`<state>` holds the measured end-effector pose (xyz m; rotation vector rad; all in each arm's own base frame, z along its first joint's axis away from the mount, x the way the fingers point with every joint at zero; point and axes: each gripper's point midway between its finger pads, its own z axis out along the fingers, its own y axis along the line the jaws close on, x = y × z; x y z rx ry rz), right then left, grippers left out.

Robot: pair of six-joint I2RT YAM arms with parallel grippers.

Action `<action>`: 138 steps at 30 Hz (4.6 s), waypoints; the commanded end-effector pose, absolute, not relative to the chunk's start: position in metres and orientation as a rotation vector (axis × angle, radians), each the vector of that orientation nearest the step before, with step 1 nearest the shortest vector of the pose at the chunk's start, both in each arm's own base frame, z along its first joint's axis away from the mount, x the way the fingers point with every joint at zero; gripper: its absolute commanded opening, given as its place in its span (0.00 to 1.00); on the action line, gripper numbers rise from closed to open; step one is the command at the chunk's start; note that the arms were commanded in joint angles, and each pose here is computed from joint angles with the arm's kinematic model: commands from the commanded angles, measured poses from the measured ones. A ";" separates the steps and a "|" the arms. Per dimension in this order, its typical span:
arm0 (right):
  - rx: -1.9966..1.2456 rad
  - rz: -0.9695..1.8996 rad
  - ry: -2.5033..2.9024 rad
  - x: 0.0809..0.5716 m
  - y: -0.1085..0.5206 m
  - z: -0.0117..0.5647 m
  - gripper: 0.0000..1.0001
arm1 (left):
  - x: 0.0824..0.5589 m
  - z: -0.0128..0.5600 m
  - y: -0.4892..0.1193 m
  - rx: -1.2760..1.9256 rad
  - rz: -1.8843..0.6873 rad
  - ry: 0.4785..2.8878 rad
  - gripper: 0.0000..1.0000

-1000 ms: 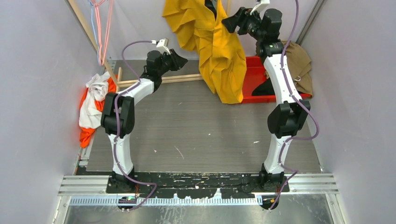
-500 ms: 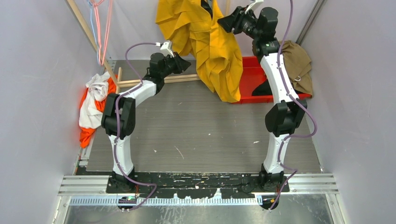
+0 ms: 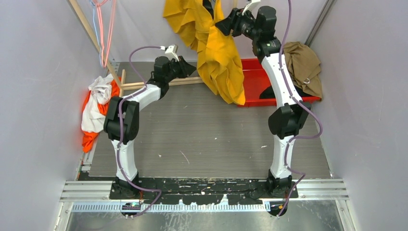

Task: Place the skirt on the hanger
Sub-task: Pick up the hanger from the clothesline, then adjust the skirt on the hanger.

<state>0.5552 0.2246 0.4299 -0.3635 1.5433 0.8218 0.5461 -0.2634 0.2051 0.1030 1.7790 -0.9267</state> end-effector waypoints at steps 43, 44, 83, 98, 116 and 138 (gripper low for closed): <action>-0.204 0.905 0.885 0.495 0.227 0.564 0.01 | 0.517 0.283 -0.234 0.155 -0.901 1.617 0.17; -0.193 0.909 0.863 0.493 0.227 0.567 0.01 | 0.517 0.282 -0.233 0.154 -0.900 1.619 0.17; -0.214 0.964 0.729 0.409 0.221 0.588 0.01 | 0.507 0.279 -0.226 0.150 -0.898 1.629 0.16; -0.417 1.032 1.169 0.299 0.220 0.561 0.01 | 0.462 0.324 -0.212 0.161 -0.879 1.664 0.20; -0.466 1.286 1.596 0.155 0.197 0.530 0.01 | 0.344 0.348 -0.191 0.322 -0.951 1.523 0.61; -0.528 1.547 1.614 0.121 0.207 0.538 0.01 | 0.305 0.351 -0.228 0.576 -1.370 1.323 0.31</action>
